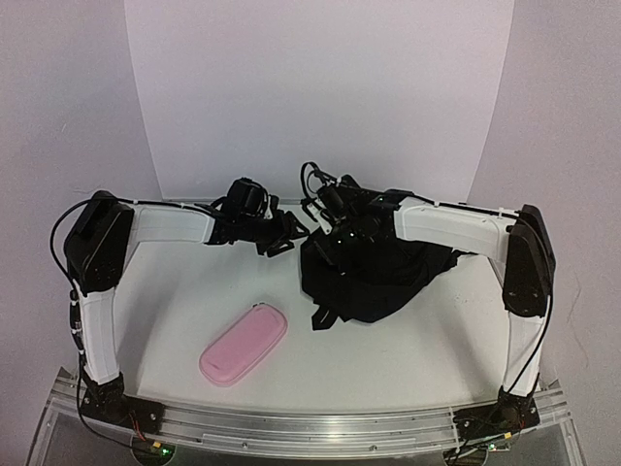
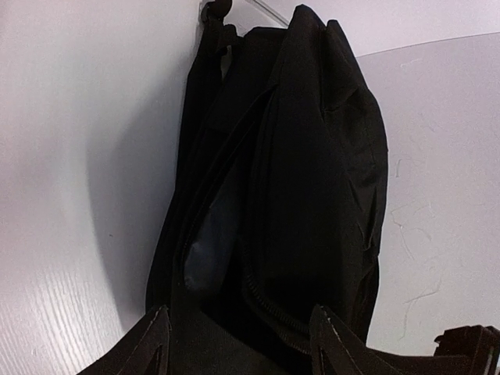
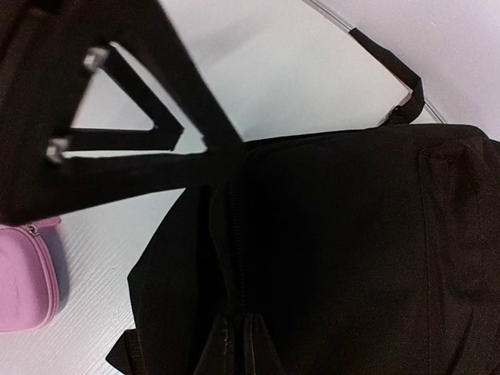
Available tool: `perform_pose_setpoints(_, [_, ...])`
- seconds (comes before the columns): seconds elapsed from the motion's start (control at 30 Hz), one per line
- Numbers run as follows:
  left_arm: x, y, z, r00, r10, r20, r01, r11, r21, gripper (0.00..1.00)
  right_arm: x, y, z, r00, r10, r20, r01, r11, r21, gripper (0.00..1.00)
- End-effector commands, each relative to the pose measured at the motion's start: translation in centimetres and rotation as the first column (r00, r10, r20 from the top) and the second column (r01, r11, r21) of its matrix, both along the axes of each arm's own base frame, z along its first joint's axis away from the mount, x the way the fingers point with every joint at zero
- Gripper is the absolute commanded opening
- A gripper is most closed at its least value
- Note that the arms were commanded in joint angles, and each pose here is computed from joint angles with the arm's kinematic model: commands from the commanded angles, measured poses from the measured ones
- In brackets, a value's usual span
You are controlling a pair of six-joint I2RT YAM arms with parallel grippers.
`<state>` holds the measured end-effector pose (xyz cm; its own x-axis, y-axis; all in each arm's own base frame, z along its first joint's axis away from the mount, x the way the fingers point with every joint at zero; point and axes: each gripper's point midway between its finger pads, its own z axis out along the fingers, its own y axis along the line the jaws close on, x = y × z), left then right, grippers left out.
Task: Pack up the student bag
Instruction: Adjust the student bag at the center of the board.
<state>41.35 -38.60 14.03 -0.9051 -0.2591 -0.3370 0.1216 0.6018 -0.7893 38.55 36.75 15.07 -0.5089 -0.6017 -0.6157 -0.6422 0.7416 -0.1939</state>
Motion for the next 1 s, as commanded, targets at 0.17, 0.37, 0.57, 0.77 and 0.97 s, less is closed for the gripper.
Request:
perform_pose_setpoints(0.17, [-0.8,-1.6,-2.6,0.999,-0.01,-0.051,0.015,0.995,0.097,0.59,0.4,-1.6,1.1,0.999,-0.048,-0.002,0.048,0.998,0.033,0.0])
perform_pose_setpoints(0.37, [-1.5,-0.7,-2.4,0.999,0.042,-0.032,-0.04,0.997,0.073,0.57,1.1,-3.6,0.7,0.994,-0.107,-0.027,0.108,0.993,0.051,0.0])
perform_pose_setpoints(0.57, [-1.7,-1.8,-2.5,0.999,0.003,-0.045,0.0,0.997,0.072,0.56,0.9,-3.2,1.2,0.992,-0.111,-0.063,0.118,0.987,0.112,0.0])
perform_pose_setpoints(0.77, [-1.7,-2.3,-2.3,0.999,-0.016,-0.051,0.019,0.998,0.055,0.39,-0.3,-2.3,-0.3,0.992,-0.03,-0.123,0.045,0.992,0.12,0.0])
perform_pose_setpoints(0.97, [-2.3,-2.0,1.0,0.999,-0.035,0.016,0.035,0.999,0.021,0.0,-2.0,-1.0,-4.0,0.967,0.041,-0.252,-0.008,0.992,0.129,0.0])
